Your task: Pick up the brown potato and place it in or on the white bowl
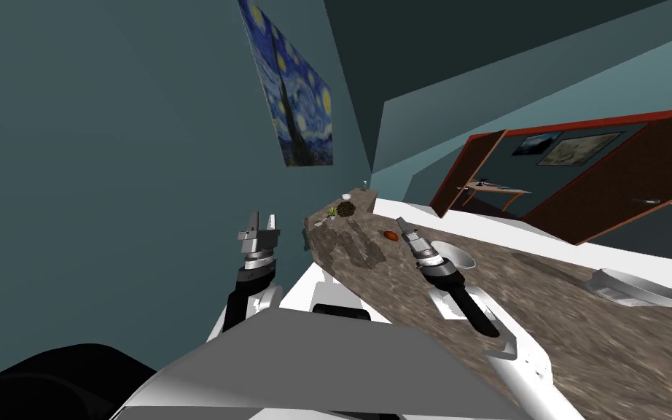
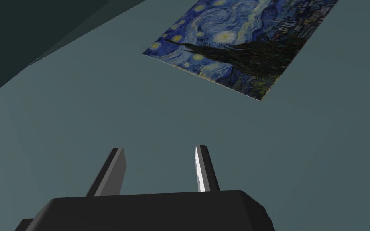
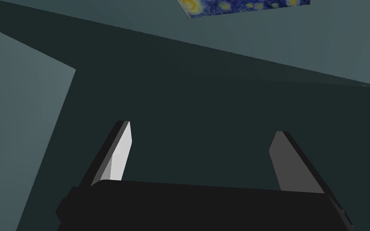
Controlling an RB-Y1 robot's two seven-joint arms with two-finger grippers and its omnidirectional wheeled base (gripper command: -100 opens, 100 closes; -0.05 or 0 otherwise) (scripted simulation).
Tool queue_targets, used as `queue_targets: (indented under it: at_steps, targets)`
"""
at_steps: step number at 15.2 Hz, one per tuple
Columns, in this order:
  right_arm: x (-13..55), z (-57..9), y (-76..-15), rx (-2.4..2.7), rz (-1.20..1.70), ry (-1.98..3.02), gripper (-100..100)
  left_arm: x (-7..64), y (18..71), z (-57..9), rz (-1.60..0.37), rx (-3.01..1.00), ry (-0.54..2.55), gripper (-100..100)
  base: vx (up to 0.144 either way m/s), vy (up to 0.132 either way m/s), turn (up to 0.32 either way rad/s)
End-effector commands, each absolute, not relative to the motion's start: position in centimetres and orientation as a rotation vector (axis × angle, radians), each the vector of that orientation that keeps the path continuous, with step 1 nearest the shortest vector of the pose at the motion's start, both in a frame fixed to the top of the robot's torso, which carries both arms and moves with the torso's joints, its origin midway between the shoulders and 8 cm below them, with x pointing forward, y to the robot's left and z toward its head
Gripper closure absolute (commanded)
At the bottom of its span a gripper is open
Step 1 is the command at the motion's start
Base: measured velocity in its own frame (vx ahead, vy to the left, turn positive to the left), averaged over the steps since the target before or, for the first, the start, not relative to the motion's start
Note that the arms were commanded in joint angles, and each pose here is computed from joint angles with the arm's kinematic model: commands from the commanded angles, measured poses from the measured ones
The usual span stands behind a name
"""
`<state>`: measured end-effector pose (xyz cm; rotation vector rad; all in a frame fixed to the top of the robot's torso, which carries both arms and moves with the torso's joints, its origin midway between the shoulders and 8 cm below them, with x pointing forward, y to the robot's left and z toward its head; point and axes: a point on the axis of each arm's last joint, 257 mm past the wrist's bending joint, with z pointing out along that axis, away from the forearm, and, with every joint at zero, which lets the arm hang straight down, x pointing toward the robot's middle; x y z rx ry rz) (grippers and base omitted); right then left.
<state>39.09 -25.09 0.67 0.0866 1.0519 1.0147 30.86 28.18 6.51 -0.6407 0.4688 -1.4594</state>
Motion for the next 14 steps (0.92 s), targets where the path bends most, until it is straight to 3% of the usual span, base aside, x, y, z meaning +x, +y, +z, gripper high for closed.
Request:
queue_targets:
  at_steps: [1,14]
  targets:
    - [39.3,0.2,-25.1,0.056,0.994,1.079,-100,30.9,28.2,6.5,-1.459,-0.641,0.469,0,-0.028,0.028,0.045]
    - [43.6,-8.1,-29.6,-0.236,0.642,1.385,-100,30.9,28.2,6.5,-1.459,-0.641,0.469,0,-0.021,0.04,0.118]
